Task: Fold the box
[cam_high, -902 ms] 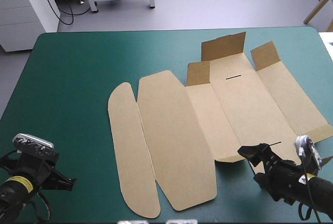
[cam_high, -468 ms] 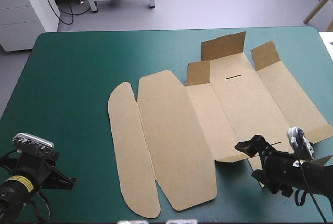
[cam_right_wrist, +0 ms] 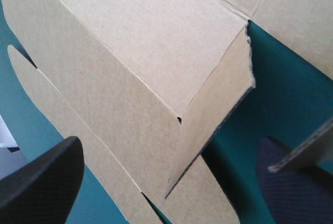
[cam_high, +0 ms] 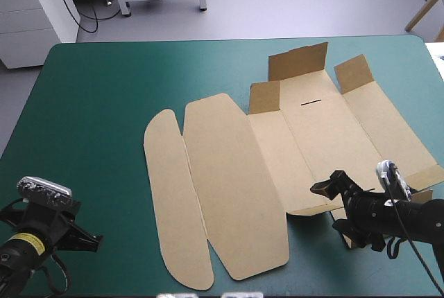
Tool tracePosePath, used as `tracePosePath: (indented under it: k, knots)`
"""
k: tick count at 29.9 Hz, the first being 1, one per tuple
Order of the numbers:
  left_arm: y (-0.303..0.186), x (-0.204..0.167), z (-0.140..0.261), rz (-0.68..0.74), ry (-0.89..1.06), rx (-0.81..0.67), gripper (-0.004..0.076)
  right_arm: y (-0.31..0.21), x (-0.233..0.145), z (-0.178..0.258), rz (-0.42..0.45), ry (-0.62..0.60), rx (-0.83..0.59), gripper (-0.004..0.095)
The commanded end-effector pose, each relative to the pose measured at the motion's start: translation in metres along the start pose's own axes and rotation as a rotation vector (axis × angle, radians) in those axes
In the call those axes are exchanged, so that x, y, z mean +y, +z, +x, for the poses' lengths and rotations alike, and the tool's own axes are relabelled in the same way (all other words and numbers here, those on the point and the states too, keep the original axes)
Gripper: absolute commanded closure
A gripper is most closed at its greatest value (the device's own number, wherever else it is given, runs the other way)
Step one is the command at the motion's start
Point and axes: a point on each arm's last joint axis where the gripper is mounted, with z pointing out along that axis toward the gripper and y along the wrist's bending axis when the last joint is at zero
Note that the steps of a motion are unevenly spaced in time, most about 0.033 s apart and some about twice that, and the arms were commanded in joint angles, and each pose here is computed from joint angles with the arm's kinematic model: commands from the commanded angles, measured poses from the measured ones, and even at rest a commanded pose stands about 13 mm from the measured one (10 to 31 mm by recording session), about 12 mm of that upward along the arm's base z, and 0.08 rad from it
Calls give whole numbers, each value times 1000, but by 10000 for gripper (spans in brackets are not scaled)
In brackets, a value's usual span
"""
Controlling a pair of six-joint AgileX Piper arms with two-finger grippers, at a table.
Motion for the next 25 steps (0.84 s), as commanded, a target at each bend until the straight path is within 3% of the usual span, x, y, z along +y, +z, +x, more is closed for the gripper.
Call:
tracePosePath:
  k: [1,21,25]
  knots:
    - [-5,2,-13,-2,-10,-80,734,-4,11,-3,-61,-17,-15,98]
    - [-5,0,-14,11,-15,-95,734,10,10,-12,-18,-12,29,98]
    - [-5,0,-14,11,-15,-95,734,19,11,-13,0,-37,57,135]
